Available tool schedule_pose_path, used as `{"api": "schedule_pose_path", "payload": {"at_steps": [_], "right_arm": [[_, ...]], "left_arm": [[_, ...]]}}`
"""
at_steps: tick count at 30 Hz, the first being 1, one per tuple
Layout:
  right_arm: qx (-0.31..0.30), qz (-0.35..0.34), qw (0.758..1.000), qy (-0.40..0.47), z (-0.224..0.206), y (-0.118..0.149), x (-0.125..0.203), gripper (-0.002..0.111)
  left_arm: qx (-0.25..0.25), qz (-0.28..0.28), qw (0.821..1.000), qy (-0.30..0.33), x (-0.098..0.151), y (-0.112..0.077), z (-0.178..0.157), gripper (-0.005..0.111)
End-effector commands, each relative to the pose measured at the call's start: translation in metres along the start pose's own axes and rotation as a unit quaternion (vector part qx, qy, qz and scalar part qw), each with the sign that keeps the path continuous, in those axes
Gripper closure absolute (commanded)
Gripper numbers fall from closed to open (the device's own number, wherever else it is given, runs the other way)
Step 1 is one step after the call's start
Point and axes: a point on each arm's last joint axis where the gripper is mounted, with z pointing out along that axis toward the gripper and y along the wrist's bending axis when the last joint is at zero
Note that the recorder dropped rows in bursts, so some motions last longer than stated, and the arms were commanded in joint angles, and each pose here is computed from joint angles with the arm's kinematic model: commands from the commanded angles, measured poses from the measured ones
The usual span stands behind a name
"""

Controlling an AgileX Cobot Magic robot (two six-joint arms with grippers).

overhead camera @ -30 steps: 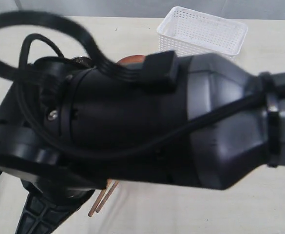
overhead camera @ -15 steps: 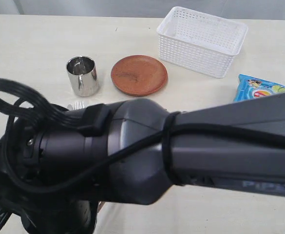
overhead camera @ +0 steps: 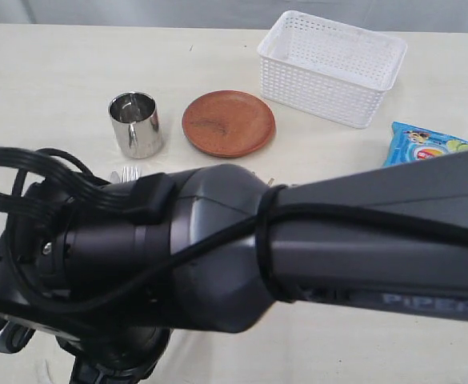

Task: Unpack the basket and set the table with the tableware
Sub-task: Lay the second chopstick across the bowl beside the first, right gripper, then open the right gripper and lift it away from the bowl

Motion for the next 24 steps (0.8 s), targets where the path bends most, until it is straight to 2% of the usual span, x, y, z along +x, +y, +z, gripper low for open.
{"api": "schedule_pose_path", "payload": {"at_steps": [1,9,13,20,24], "right_arm": [[-0.008,0.009,1.0,0.001,-0.005,0.0,0.001,0.109],[-0.002,0.004,0.998,-0.07,-0.051,-0.008,0.008,0.109],[0.008,0.042,0.995,-0.093,-0.068,-0.024,0.011,0.109],[0.024,0.104,0.992,-0.071,-0.07,-0.075,0.017,0.109],[0.027,0.141,0.981,-0.128,-0.094,-0.101,0.024,0.109]], "left_arm": [[-0.001,-0.001,1.0,-0.003,0.0,0.0,0.0,0.107],[-0.001,-0.001,1.0,-0.003,0.0,0.0,0.0,0.107],[-0.001,-0.001,1.0,-0.003,0.0,0.0,0.0,0.107],[-0.001,-0.001,1.0,-0.003,0.0,0.0,0.0,0.107],[-0.001,-0.001,1.0,-0.003,0.0,0.0,0.0,0.107]]}}
